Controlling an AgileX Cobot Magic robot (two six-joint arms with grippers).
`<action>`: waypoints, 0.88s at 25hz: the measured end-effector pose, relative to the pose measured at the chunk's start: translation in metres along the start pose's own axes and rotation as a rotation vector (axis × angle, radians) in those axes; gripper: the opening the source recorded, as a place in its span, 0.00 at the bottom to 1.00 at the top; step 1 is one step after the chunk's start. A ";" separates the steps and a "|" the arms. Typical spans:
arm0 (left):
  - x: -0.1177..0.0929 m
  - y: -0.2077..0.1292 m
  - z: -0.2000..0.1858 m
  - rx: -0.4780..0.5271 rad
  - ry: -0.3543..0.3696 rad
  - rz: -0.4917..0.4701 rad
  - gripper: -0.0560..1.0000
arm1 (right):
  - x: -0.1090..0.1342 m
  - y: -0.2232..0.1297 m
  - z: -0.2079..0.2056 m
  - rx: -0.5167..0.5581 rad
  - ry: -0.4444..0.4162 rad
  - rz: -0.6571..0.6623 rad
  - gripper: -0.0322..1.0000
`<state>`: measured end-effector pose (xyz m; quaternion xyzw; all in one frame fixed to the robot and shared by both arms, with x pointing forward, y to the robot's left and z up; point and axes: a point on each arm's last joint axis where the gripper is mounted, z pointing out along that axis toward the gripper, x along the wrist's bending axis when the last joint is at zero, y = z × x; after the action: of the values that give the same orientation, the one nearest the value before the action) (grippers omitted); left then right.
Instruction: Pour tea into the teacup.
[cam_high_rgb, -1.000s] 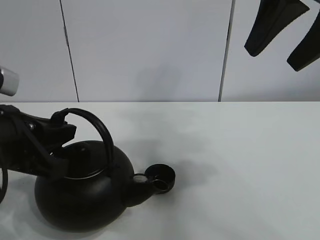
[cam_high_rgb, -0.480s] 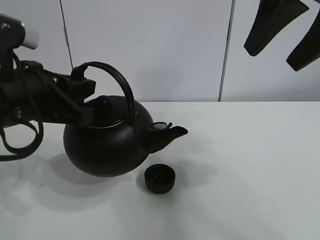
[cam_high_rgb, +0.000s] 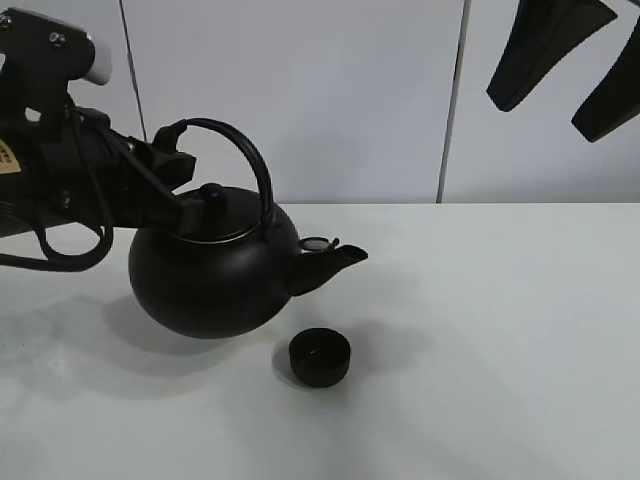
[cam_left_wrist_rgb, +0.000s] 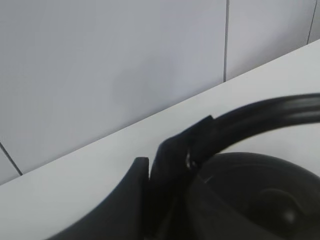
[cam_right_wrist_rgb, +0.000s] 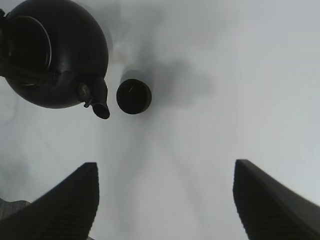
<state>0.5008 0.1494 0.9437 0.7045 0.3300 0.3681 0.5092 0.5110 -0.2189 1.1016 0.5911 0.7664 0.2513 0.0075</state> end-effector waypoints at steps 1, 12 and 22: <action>0.000 -0.001 0.000 0.006 0.001 0.011 0.16 | 0.000 0.000 0.000 0.000 0.000 0.000 0.53; 0.000 -0.024 0.011 0.064 0.016 0.050 0.16 | 0.000 0.000 0.000 0.000 0.002 0.001 0.53; 0.012 -0.024 0.012 0.048 0.051 0.111 0.16 | 0.000 0.000 0.000 0.000 0.002 0.001 0.53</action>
<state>0.5150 0.1606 0.9206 0.7240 0.3120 0.4054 0.4627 0.5110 -0.2187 1.1017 0.5912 0.7661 0.2521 0.0067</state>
